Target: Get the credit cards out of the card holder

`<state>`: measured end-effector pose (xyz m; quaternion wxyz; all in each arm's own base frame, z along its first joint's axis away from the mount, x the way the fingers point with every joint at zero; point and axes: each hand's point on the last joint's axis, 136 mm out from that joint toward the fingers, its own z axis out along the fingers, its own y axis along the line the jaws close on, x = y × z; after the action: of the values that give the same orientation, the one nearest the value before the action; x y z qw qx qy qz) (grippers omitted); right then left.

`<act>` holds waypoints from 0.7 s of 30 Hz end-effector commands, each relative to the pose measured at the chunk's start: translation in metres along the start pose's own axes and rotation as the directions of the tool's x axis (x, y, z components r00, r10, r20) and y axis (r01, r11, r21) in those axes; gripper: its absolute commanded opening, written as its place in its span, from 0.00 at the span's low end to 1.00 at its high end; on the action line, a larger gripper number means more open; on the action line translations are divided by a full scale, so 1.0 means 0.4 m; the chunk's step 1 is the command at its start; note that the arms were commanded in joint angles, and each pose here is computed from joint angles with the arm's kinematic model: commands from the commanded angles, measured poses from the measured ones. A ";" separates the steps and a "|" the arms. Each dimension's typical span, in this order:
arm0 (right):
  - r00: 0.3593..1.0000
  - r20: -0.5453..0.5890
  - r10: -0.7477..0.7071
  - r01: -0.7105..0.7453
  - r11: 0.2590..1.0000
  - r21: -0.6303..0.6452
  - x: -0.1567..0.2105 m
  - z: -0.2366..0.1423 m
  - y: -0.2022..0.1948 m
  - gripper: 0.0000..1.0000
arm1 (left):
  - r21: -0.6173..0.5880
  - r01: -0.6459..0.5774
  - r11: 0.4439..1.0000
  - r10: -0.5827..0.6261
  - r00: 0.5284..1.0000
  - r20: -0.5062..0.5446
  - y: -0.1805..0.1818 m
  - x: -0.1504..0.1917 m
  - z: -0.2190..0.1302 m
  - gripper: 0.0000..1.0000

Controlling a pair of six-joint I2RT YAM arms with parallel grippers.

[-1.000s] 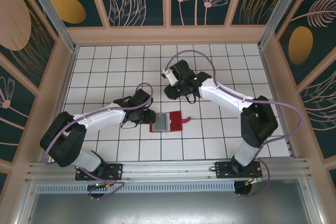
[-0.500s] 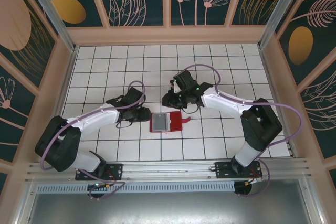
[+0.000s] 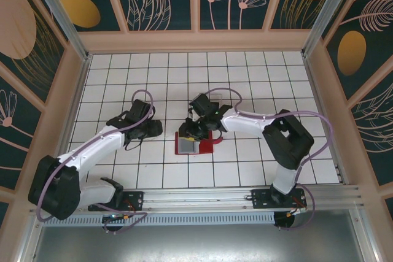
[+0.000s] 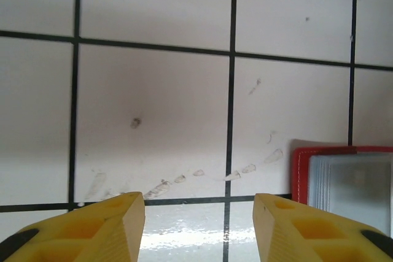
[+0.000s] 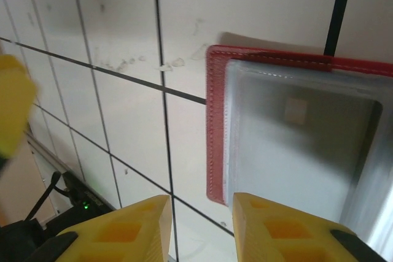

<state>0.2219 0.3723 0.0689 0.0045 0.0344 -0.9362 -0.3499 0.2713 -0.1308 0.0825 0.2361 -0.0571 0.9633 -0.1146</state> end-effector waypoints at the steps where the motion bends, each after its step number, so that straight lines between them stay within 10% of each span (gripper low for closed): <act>1: 1.000 -0.015 0.001 -0.001 1.000 -0.009 -0.001 0.025 0.022 0.33 | -0.047 -0.012 0.999 0.013 0.999 0.032 0.028 -0.007 -0.020 0.50; 21: 0.997 -0.080 0.010 -0.004 0.998 0.070 0.007 0.095 -0.014 0.36 | -0.009 -0.020 1.000 0.020 1.000 0.019 0.016 0.005 -0.017 0.50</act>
<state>0.2246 0.3906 0.0403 0.0291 0.0386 -0.9439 -0.3266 0.2712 -0.1266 0.0909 0.2533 -0.0581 0.9591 -0.1121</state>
